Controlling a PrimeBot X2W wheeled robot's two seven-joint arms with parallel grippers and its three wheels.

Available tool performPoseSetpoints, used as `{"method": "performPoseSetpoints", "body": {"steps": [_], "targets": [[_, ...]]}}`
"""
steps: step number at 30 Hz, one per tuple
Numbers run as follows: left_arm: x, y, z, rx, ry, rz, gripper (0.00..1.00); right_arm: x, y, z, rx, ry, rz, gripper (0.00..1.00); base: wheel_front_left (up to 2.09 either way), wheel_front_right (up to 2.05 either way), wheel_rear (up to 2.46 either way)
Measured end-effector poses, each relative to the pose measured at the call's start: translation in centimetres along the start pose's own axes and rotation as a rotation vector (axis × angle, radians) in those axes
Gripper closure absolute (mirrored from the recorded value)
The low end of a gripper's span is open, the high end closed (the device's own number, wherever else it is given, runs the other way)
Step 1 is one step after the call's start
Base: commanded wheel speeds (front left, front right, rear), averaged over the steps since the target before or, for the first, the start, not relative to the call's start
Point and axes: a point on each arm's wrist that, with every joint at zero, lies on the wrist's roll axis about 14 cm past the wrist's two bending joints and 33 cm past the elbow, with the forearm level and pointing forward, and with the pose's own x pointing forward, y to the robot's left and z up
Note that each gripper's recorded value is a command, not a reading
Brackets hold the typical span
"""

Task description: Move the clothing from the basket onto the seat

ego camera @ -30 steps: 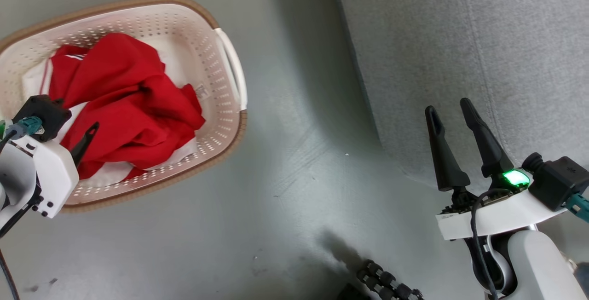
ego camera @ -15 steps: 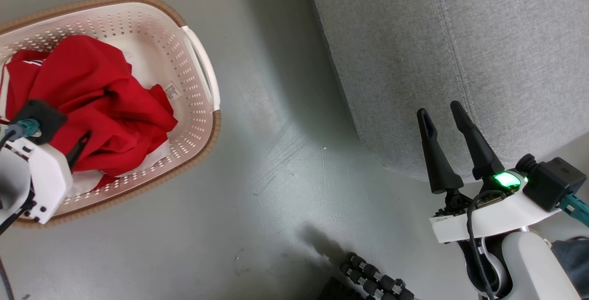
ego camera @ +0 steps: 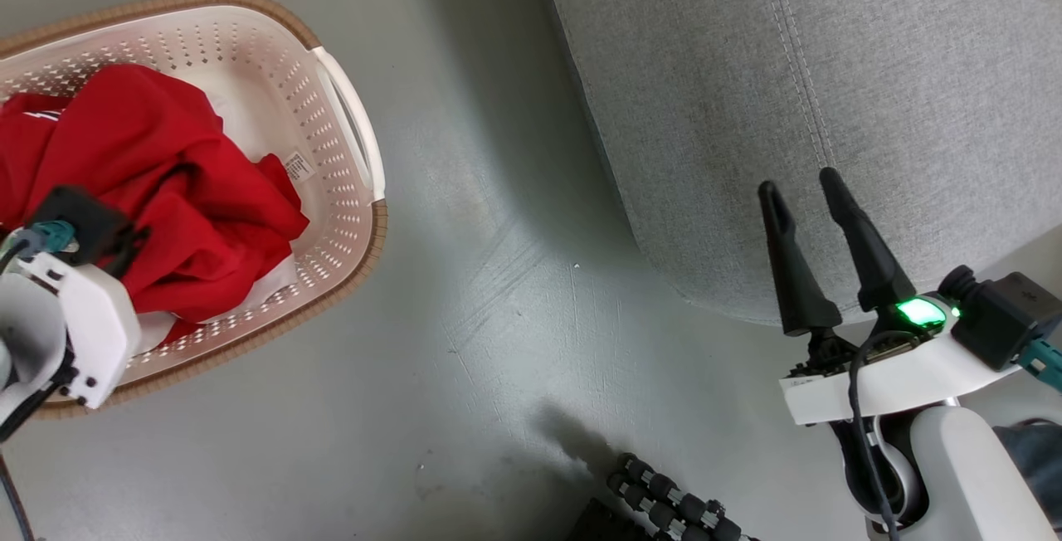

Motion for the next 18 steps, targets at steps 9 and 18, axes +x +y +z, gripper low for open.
{"method": "performPoseSetpoints", "body": {"steps": [9, 18], "targets": [[-1.4, 1.1, 1.7, -0.045, -0.073, 0.043, 1.0, 1.1, 0.2, 1.1, 0.006, -0.045, 0.016, 0.0, 0.0, 0.0, 0.0], [-4.4, 1.6, 2.5, -0.1, -0.145, 0.095, 1.0, 3.4, 2.5, 2.6, -0.002, -0.107, 0.094, 0.0, 0.0, 0.0, 0.0]]}}
